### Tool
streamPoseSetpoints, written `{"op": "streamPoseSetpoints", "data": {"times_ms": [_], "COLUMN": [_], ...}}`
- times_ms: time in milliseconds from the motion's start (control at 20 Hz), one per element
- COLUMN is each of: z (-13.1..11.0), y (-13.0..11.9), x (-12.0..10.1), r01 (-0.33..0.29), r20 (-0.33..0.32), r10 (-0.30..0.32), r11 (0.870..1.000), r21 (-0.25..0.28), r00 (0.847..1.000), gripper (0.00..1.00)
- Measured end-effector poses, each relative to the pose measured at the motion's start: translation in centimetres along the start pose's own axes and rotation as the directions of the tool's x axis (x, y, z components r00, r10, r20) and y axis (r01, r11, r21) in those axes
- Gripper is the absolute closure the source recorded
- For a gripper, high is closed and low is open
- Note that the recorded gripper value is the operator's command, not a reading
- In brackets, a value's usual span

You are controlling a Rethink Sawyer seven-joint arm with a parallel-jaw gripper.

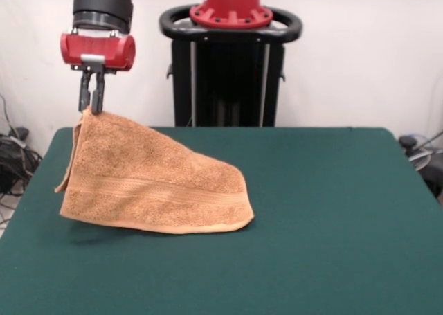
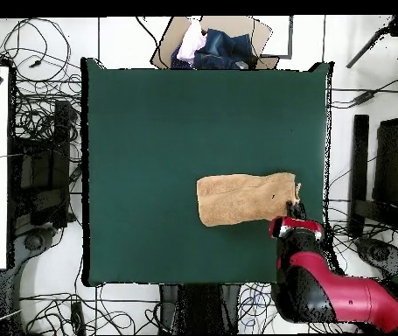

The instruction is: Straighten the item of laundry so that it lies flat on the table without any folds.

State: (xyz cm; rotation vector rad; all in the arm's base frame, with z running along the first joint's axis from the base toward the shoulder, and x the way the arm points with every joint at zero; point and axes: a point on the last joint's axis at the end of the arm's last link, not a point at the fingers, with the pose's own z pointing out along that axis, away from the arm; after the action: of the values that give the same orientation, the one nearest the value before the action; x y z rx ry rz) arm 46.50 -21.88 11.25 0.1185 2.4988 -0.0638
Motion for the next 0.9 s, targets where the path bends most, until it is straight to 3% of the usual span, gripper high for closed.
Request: {"op": "streamPoseSetpoints", "data": {"times_ms": [200,250,650,900], "z": [0.1,0.5,1.3,1.9], "y": [0.1,0.5,1.0,2.7], "x": [0.2,0.3,0.9,1.6], "r01": [0.013,0.025,0.031,0.041], "r20": [0.0,0.003,-0.006,-0.024], "r10": [-0.013,-0.025,-0.032,-0.043], "r11": [1.0,0.999,0.999,0.997], "r21": [-0.009,-0.024,-0.044,-0.068], "r00": [1.0,1.0,0.999,0.999], "gripper": [1.0,0.0,0.0,0.0]}}
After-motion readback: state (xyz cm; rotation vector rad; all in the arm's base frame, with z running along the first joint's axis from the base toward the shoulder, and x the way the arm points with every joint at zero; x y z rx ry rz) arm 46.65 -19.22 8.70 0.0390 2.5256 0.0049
